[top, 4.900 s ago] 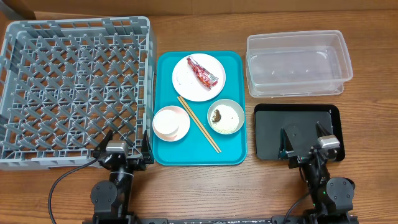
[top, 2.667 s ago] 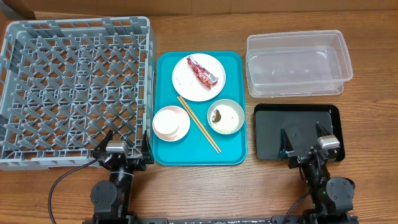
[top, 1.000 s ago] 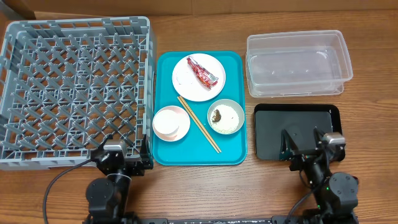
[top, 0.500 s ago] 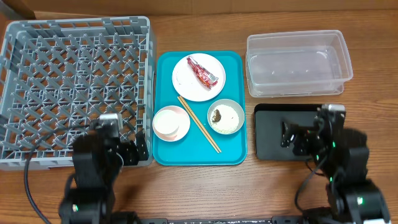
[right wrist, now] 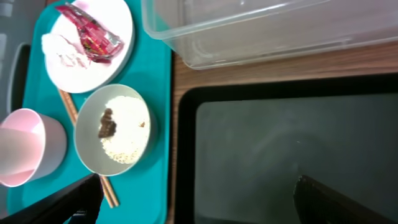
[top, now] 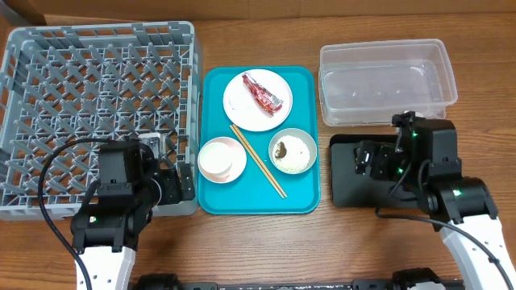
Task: Sort waste into correct bins and load items into the dishwasher
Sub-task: 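Raise both arms and move the right gripper toward the grey rice bowl, then grasp the rim of the grey rice bowl with the right gripper, then carry the bowl over the black tray and tip out the rice, then return the emptied grey bowl to the teal tray with the right gripper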
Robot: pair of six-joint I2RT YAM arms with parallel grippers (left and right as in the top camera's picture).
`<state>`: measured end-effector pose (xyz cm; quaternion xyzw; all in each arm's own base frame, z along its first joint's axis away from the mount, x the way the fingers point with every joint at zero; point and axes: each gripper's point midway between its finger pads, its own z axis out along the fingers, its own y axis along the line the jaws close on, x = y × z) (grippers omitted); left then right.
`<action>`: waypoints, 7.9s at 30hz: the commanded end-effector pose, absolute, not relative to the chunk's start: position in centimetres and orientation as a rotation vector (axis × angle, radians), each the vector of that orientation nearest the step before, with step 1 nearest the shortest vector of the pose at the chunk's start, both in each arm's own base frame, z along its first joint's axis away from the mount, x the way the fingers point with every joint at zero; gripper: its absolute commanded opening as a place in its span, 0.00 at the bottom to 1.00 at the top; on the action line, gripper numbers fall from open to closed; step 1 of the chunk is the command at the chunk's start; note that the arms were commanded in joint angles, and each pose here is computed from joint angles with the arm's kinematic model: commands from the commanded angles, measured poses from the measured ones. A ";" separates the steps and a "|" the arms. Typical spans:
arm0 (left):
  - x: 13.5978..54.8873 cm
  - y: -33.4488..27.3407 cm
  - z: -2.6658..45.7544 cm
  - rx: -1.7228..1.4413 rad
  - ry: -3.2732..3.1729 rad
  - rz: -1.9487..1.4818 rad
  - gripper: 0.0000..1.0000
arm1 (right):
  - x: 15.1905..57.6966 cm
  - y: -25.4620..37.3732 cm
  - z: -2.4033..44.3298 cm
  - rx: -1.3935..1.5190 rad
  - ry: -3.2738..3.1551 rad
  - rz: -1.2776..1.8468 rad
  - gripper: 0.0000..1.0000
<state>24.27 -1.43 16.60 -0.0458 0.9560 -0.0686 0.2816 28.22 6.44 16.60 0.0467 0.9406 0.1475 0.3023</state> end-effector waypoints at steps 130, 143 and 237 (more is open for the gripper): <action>23.2 4.3 15.2 -0.569 2.610 -0.092 0.96 | 33.3 8.4 12.1 0.572 2.810 1.111 0.04; 23.5 4.3 15.4 -0.565 2.597 -0.092 0.96 | 31.8 4.2 13.0 0.806 2.289 1.795 0.04; 23.6 4.3 15.4 -0.564 2.596 -0.095 0.96 | 32.8 27.0 6.6 -0.668 2.615 0.423 0.04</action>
